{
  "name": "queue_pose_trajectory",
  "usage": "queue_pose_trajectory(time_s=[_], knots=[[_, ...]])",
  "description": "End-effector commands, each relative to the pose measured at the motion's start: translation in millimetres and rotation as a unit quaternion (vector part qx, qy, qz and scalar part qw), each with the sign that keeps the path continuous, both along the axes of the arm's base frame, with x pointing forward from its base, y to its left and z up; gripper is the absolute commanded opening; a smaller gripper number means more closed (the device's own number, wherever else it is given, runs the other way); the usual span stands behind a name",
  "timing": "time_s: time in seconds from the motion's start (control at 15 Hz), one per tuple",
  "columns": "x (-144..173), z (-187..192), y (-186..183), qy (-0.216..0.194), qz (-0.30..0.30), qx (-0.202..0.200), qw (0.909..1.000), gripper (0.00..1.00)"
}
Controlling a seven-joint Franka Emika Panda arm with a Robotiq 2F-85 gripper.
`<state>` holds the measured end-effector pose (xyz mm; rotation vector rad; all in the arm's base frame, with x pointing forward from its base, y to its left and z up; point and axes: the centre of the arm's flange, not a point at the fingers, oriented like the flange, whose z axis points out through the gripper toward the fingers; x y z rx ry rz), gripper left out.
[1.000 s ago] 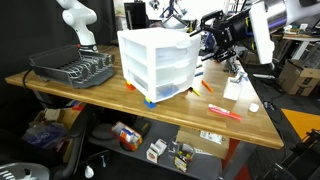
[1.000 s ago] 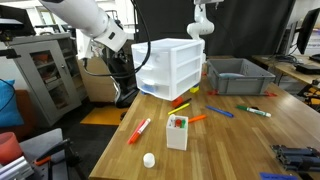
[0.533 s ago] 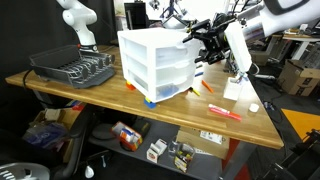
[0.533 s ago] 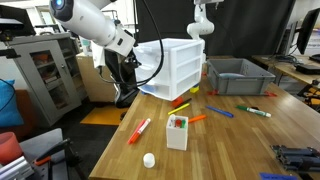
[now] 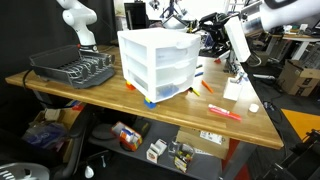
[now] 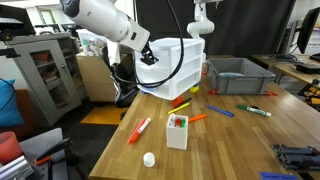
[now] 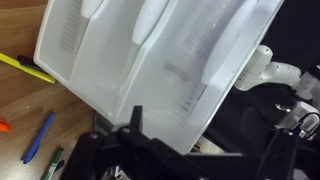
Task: Open the top drawer of the cabinet
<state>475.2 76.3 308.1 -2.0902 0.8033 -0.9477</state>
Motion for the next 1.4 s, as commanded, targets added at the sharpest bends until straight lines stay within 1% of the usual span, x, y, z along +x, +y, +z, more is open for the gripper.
queue_pose_trajectory(time_s=[0.0,0.33,0.67,0.87,1.0,1.13,1.27,1.33], knots=[[0,0,2,0.0,0.002,0.0,1.0,1.0],[-1,-1,4,0.001,0.005,0.0,1.0,1.0],[-14,5,12,-0.005,0.0,0.009,0.9999,1.0],[-18,8,18,-0.006,-0.001,0.021,0.9998,1.0],[-23,5,25,0.002,0.007,0.032,0.9995,1.0],[-29,-1,37,0.021,0.026,0.043,0.9985,1.0],[-36,-10,50,0.03,0.033,0.045,0.998,1.0],[-36,-11,54,0.029,0.035,0.044,0.998,1.0]])
